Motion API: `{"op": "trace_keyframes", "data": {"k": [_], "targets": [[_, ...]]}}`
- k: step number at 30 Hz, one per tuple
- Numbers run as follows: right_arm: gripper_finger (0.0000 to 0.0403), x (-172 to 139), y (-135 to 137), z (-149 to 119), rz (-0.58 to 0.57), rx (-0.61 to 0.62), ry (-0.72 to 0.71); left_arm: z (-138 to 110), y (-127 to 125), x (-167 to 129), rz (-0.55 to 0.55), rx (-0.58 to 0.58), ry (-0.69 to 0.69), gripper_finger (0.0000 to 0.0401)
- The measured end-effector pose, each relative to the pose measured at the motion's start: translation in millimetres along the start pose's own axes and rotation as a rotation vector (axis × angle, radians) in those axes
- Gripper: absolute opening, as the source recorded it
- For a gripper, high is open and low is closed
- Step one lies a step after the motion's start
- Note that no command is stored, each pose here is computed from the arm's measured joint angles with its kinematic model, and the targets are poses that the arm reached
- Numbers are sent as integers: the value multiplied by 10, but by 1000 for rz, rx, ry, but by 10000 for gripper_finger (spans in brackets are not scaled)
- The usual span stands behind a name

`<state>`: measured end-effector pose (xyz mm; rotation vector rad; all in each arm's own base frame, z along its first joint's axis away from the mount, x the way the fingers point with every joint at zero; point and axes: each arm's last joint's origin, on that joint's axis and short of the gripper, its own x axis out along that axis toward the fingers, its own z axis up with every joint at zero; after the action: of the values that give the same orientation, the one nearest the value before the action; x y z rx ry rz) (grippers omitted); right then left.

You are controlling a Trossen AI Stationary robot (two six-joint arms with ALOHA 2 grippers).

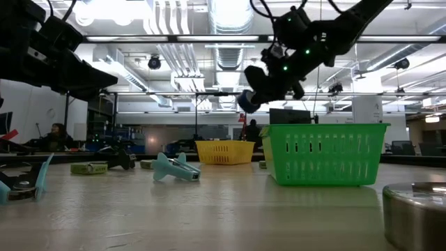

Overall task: Pick and place Stapler, Stapler remover, tape
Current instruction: Put the blue tape into the yellow bin

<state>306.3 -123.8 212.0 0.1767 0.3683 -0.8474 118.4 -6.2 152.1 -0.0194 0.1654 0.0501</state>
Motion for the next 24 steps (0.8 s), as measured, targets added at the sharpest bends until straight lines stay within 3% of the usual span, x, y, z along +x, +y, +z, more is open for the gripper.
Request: {"op": "trace_keyframes", "data": {"k": [15, 24], "targets": [[52, 339, 469, -223, 59, -38, 66, -1, 0, 0, 0, 0, 0, 23], [53, 425, 481, -256, -30, -30, 84, -3, 0, 0, 0, 0, 4, 23]]}}
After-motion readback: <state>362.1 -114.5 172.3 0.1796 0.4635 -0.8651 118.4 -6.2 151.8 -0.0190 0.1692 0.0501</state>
